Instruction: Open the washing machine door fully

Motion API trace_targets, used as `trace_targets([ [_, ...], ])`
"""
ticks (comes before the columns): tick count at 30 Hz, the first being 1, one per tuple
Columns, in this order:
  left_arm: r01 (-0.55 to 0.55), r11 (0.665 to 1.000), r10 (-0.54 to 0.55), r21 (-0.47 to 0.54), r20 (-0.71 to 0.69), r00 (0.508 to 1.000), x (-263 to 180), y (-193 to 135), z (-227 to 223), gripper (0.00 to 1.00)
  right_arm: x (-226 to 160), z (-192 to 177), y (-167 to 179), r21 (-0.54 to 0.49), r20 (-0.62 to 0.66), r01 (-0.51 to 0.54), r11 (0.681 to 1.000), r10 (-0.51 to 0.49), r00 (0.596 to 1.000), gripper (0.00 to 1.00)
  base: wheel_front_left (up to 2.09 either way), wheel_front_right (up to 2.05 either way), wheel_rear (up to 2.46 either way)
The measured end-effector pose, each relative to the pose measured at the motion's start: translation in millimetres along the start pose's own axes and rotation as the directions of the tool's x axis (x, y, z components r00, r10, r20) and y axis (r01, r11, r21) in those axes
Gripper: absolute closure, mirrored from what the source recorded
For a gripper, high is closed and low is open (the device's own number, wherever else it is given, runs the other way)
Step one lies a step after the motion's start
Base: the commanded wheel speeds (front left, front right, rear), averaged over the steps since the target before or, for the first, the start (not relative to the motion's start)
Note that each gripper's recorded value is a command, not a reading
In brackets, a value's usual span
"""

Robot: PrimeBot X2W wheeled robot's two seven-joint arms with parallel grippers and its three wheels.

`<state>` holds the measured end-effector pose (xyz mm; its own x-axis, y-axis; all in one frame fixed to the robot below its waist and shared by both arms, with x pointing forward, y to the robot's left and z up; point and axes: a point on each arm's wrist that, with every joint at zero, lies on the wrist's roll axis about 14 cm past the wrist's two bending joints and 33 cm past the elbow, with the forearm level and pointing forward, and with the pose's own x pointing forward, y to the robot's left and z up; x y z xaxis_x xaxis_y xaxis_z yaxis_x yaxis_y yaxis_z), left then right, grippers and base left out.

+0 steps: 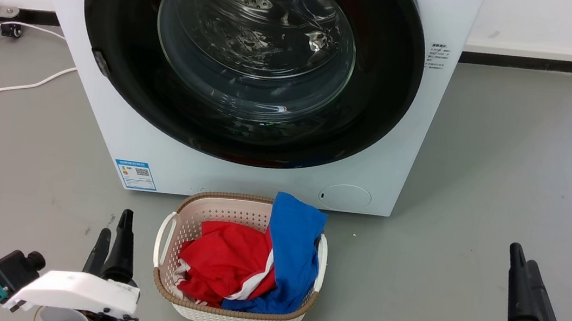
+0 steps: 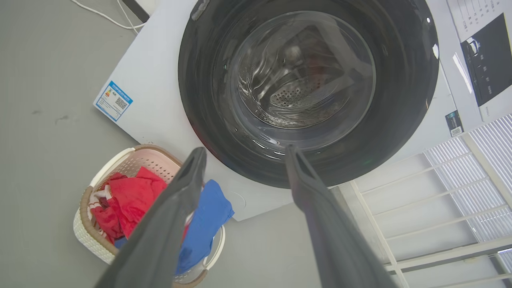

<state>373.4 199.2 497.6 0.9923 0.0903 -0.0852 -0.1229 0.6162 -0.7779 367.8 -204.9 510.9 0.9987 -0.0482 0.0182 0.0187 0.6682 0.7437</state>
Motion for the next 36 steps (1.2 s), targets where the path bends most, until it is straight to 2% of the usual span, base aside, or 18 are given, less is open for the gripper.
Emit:
trace_targets([
  [8,0.014,0.989,-0.016,0.147,0.012,1.000,-3,-6,-1,0.00,-4,1,4,-0.153,0.005,-0.017,0.988,0.018,1.000,0.00,0.00,0.00,0.00],
  [17,0.026,0.958,-0.037,0.286,0.030,0.999,-6,-12,1,0.00,-7,2,7,-0.294,0.014,-0.032,0.955,0.038,0.999,0.00,0.00,0.00,0.00],
  [36,0.067,0.872,-0.111,0.485,0.062,0.992,-12,-28,2,0.00,-12,11,19,-0.485,0.048,-0.057,0.873,0.092,0.995,0.00,0.00,0.00,0.00],
])
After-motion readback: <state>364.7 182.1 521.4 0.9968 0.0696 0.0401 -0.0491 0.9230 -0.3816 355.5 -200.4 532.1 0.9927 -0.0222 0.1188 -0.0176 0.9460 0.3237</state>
